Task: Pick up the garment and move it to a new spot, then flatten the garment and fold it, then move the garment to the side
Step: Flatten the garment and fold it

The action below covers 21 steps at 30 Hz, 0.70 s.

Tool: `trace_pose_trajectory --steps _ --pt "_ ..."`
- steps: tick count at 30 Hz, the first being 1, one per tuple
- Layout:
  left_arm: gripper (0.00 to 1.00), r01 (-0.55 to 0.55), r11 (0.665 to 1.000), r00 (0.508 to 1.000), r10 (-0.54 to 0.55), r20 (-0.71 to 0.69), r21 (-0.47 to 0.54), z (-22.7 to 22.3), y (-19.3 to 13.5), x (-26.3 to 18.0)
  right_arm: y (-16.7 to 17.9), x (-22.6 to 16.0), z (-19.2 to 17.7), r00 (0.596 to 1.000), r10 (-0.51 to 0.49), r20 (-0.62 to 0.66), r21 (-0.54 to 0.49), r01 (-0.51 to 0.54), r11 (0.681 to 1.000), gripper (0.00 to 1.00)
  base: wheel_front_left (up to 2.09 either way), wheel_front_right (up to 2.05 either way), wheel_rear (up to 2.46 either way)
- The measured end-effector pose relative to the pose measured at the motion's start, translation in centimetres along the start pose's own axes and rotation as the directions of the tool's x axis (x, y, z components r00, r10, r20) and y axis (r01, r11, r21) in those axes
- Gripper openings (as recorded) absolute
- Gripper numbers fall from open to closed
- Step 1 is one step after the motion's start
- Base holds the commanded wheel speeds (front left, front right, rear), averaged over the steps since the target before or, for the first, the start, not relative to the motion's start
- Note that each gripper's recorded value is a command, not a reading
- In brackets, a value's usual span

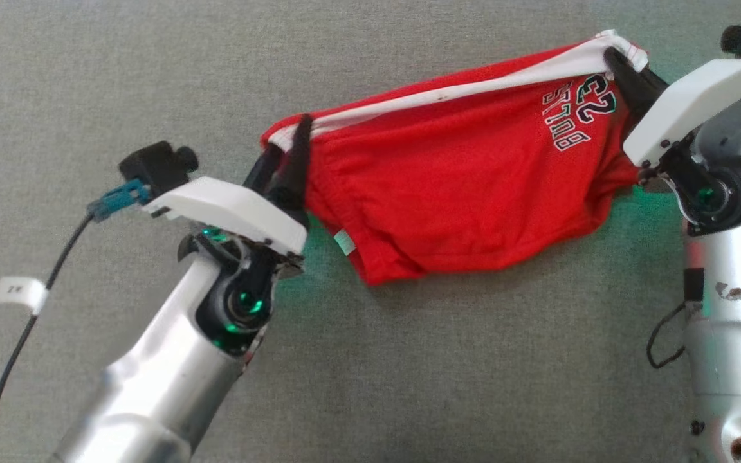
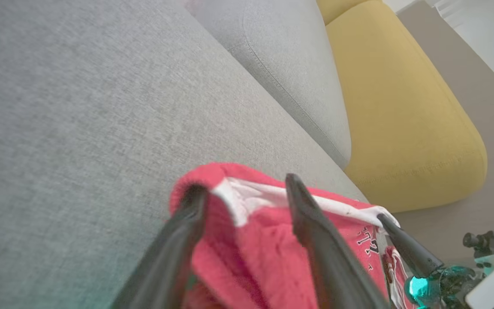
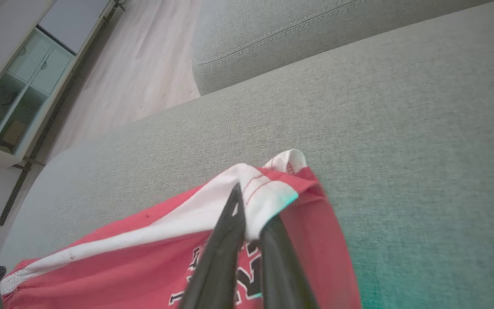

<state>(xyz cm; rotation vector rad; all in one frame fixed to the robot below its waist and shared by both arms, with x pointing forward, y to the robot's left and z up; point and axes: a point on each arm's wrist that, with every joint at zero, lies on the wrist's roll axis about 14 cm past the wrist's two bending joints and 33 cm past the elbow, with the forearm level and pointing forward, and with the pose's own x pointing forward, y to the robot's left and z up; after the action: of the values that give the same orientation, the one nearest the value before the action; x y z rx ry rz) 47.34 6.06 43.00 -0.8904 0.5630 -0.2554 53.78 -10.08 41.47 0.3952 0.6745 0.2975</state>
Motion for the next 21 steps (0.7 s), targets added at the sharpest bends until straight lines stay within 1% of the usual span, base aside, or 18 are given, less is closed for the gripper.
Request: trace_pose_trajectory --steps 3,6,9,12,14,16,17,19,21 --pt "1.0 -0.007 0.998 1.0 0.008 -0.019 0.059 -0.7 0.2 0.3 -0.3 0.0 0.1 1.0 -0.015 0.009 -0.024 0.016 1.0 1.0 0.0 0.0 0.0" --pt "1.0 -0.018 0.986 0.999 0.024 -0.04 0.165 -1.4 0.7 0.2 -0.8 -0.5 1.1 0.999 -0.034 0.039 -0.092 0.037 0.995 1.0 0.0 0.0 0.0" --pt "1.0 -0.01 0.966 0.998 0.025 -0.052 0.258 -1.7 0.7 -0.2 -1.2 -1.9 3.2 0.994 -0.052 0.097 -0.208 0.071 0.976 1.0 0.0 0.0 0.0" --pt "1.0 0.003 0.939 0.998 0.017 -0.055 0.344 -1.8 0.7 -1.3 -1.6 -3.6 4.8 0.988 -0.068 0.139 -0.282 0.105 0.954 1.0 0.0 0.0 0.0" --pt "1.0 -0.016 0.909 0.998 0.041 -0.05 0.417 -2.1 1.5 -2.4 -1.6 -4.5 4.4 0.989 -0.077 0.129 -0.309 0.114 0.944 1.0 0.0 0.0 0.0" --pt "1.0 -0.044 0.862 0.997 0.071 -0.035 0.505 -2.2 2.4 -3.5 -1.8 -5.0 2.6 0.992 -0.093 0.088 -0.321 0.117 0.94 1.0 0.0 0.0 0.0" --pt "1.0 -0.068 0.839 0.996 0.084 -0.005 0.539 -1.8 2.7 -3.9 -1.8 -5.1 1.6 0.993 -0.1 0.066 -0.313 0.116 0.943 1.0 0.0 0.0 0.0" --pt "1.0 -0.112 0.783 0.993 0.076 0.085 0.612 -0.3 2.6 -4.5 -2.3 -5.1 0.0 0.991 -0.13 0.033 -0.314 0.134 0.94 1.0 0.0 0.0 0.0" --pt "1.0 -0.145 0.751 0.982 0.033 0.183 0.644 1.3 1.6 -4.6 -2.8 -4.5 -1.1 0.987 -0.16 0.008 -0.297 0.155 0.942 1.0 0.0 0.0 0.0"
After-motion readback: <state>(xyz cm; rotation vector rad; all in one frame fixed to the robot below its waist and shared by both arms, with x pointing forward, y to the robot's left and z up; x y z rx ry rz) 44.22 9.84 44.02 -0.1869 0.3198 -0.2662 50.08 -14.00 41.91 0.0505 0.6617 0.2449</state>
